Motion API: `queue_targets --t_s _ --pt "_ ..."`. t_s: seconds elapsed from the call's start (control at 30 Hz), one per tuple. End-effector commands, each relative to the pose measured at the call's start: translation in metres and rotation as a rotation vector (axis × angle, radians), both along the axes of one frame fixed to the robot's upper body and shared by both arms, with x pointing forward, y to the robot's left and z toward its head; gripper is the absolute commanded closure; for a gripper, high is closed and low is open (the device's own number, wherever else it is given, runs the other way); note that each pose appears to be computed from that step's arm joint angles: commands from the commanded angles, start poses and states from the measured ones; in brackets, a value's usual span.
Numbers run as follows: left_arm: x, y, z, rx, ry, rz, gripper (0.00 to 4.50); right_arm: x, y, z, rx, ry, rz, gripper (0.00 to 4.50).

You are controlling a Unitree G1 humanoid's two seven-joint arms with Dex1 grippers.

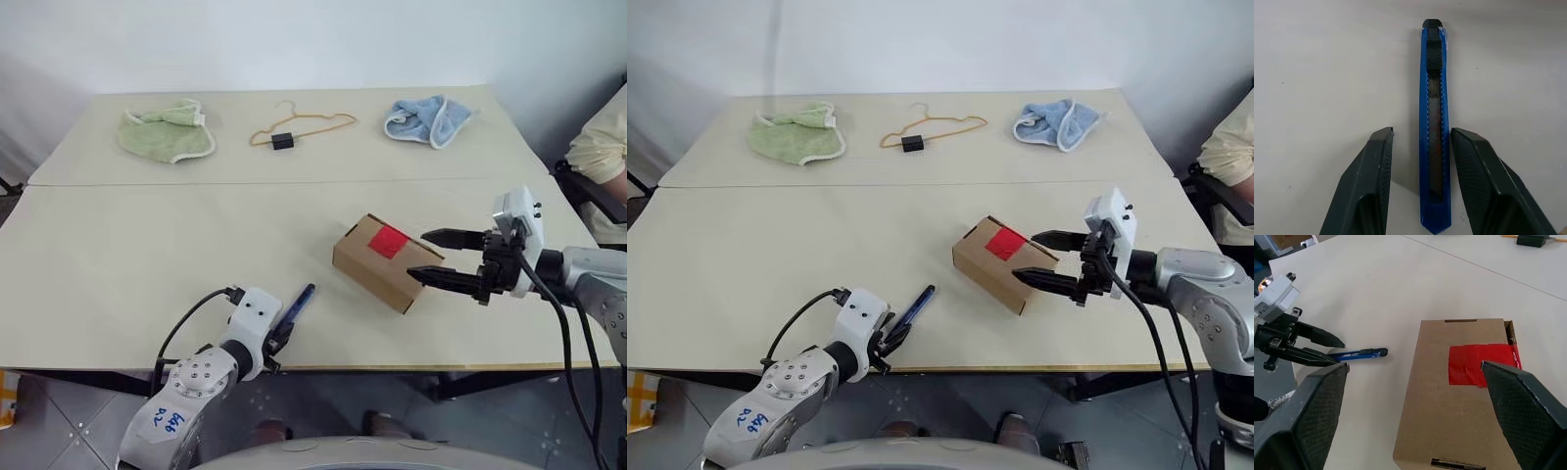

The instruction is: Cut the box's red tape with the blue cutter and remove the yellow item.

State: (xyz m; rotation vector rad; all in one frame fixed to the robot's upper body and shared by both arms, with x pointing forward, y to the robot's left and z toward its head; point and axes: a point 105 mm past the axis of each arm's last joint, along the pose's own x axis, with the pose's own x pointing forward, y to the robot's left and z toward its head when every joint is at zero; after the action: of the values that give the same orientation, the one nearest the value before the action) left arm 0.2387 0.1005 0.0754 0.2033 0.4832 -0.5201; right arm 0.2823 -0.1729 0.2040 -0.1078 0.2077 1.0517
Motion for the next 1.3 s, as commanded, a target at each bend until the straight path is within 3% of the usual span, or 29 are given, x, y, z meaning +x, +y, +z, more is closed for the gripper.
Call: queue_targets --t_s 0.03,0.23,0.37,0.7,1.03,1.17,1.3 --pt "-0.016 0.007 -0.05 0.057 0.23 0.019 3.26 0.0 -0.002 0.013 -0.003 -0.045 0.004 0.0" --pt "-0.015 0.006 -0.051 0.067 0.226 0.015 3.26 0.0 -0.003 0.014 -0.006 -0.049 -0.002 0.0" --pt "-0.013 0.006 -0.051 0.076 0.217 0.013 4.02 0.001 -0.004 0.015 -0.009 -0.051 -0.006 0.0" --pt "-0.006 0.005 -0.047 0.095 0.172 -0.032 4.02 0.001 -0.006 0.015 -0.01 -0.056 -0.01 0.0" --pt "0.013 0.012 -0.008 0.193 -0.127 -0.411 4.02 -0.013 0.006 0.028 -0.048 -0.116 0.045 0.0" --pt "0.018 0.011 0.001 0.266 -0.28 -0.638 4.02 -0.033 0.025 0.016 -0.216 -0.137 0.164 0.0" --pt "0.022 0.007 0.0 0.29 -0.35 -0.786 4.02 -0.047 0.049 0.011 -0.29 -0.167 0.253 0.0"
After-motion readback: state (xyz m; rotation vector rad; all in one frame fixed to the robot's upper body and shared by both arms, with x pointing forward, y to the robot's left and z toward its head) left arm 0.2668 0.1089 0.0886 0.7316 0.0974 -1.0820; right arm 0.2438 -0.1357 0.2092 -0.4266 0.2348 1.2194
